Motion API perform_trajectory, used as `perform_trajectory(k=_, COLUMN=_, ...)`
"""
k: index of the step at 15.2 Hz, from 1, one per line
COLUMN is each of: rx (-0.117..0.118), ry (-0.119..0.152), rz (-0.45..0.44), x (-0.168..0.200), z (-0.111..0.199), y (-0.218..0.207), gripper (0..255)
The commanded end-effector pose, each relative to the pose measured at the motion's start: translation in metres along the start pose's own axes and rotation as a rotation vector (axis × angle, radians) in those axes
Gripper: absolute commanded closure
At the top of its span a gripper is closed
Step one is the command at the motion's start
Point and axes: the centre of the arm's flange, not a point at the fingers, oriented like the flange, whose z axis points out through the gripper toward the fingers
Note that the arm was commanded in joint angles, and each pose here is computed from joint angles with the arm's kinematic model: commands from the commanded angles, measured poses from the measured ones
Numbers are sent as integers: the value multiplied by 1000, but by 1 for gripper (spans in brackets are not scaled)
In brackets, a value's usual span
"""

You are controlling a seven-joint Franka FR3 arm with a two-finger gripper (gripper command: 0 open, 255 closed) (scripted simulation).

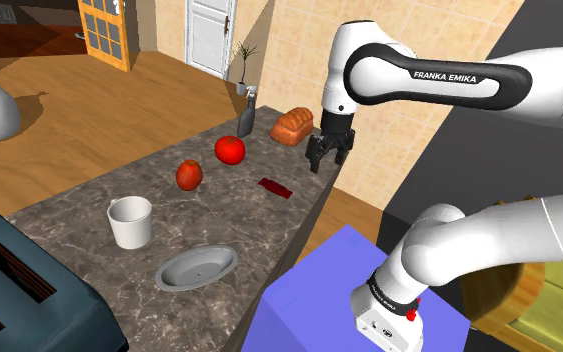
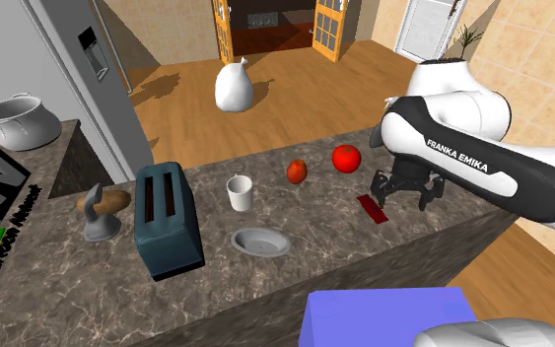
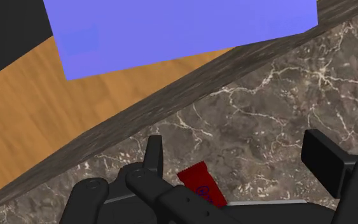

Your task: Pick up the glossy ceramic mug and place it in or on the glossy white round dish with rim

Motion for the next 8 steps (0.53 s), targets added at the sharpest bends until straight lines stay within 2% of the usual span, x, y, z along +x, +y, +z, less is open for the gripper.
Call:
perform_trajectory(k=1, rx=11, ry=6, rz=-2, x=8, z=4, y=-25, gripper=0)
perform_trajectory(k=8, rx=42, ry=23, rz=-11, x=38, z=22, y=-105, gripper=0)
